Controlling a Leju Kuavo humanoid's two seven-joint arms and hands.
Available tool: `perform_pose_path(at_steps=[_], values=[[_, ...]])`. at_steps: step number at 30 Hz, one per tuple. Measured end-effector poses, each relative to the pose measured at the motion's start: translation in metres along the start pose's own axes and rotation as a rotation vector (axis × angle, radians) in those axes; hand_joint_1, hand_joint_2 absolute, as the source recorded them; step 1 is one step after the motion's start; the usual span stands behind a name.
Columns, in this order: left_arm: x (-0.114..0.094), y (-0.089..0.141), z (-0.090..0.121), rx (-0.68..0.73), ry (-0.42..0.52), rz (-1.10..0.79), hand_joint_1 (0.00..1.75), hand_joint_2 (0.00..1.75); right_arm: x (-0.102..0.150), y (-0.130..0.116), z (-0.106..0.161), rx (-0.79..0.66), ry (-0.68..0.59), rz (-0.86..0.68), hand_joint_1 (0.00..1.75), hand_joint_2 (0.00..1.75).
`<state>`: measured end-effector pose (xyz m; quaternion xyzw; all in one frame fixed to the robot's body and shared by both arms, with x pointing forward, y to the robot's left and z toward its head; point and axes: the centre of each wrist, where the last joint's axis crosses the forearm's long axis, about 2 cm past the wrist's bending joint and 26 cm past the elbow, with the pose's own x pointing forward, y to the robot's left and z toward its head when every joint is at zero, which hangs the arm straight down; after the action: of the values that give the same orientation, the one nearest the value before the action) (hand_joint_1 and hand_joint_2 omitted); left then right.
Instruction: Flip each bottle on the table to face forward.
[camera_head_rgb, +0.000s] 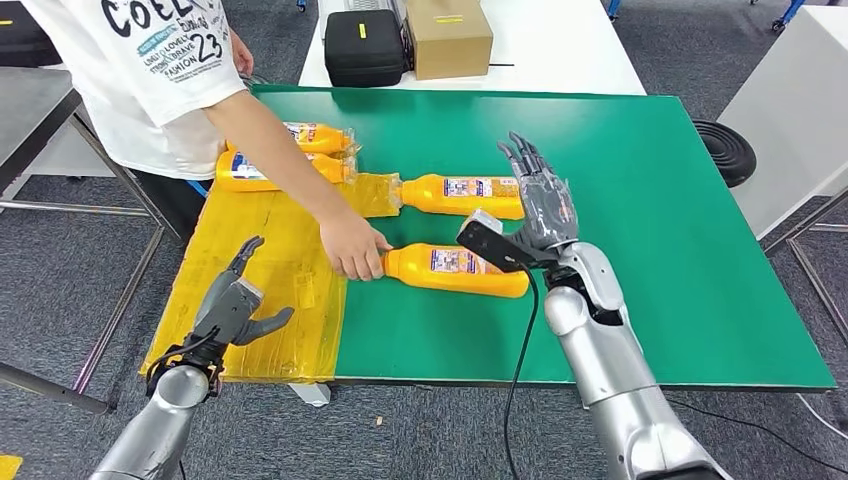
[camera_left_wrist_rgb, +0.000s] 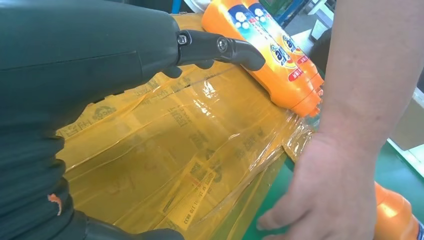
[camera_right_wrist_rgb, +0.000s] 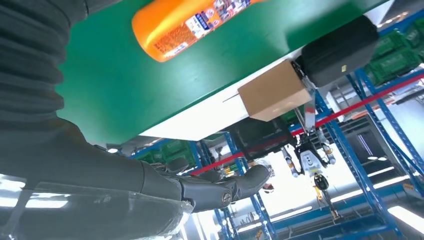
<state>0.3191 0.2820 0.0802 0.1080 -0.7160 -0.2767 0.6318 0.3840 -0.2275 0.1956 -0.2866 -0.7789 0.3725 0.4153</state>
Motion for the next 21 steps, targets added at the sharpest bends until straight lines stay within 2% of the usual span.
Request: perform_pose_path(at_steps=[13, 21], values=[[0.002, 0.002, -0.002, -0.024, -0.006, 0.013, 0.00, 1.75, -0.011, 0.016, 0.011, 0.180, 0.031, -0.101, 0.00, 1.75], [0.009, 0.009, -0.019, -0.031, -0.020, 0.027, 0.00, 1.75, -0.043, 0.032, -0.002, 0.370, 0.206, -0.030, 0.00, 1.75]])
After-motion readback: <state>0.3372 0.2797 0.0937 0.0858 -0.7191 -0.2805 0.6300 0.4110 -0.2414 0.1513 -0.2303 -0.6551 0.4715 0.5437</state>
